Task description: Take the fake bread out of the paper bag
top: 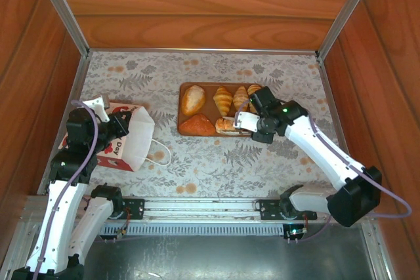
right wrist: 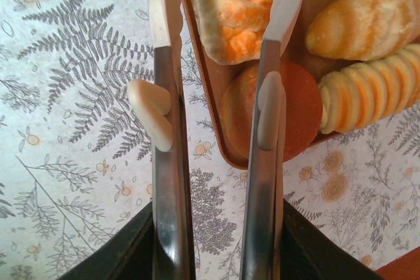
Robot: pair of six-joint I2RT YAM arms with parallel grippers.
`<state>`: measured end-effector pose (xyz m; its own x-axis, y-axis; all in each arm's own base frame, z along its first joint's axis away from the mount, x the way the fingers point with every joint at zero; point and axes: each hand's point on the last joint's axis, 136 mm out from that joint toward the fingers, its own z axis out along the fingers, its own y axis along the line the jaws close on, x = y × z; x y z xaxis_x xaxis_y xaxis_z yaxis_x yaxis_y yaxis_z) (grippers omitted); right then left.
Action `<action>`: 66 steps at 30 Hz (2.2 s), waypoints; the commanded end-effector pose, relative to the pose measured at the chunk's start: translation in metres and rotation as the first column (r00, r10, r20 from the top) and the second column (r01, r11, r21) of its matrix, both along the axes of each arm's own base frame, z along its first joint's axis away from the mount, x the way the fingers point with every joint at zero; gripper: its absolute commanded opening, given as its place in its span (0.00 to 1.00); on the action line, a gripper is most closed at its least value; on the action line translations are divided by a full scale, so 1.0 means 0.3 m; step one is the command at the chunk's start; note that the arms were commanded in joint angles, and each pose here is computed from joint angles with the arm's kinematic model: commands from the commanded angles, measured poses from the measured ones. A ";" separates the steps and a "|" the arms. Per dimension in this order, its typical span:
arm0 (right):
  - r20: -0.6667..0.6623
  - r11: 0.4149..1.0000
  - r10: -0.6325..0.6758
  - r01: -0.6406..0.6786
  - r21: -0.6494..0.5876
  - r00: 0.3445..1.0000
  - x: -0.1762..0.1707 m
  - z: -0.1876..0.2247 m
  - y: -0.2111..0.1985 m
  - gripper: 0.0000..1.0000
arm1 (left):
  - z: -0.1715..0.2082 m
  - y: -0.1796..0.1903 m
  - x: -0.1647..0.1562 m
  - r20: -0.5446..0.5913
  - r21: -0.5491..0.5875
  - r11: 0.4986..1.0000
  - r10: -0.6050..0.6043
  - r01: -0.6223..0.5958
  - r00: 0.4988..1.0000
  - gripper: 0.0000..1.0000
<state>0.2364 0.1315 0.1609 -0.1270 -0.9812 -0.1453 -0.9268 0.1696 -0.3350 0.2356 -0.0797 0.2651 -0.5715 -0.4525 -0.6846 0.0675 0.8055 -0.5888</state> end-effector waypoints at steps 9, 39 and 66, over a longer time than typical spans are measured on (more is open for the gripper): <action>0.130 0.736 -0.552 0.409 0.539 0.823 0.128 0.289 -0.054 0.50 | 0.074 -0.014 0.005 0.047 -0.019 1.000 -0.015 0.016 0.999 0.00; -0.492 -0.114 -0.868 0.939 0.323 0.064 0.423 -0.196 -0.515 0.53 | 0.254 -0.046 -0.014 0.137 -0.086 0.994 -0.055 0.067 0.989 0.00; -0.438 -0.059 -0.898 0.996 0.065 -0.024 0.414 -0.422 -0.564 0.76 | 0.248 -0.044 -0.002 0.129 -0.076 0.995 -0.053 0.063 0.990 0.00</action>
<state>0.3630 -0.0356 0.0364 -0.9569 0.2341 -0.1721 0.2140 0.9685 0.1273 0.2375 -0.0897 0.3219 -0.5349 -0.4810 -0.6947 0.1457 0.7574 -0.6365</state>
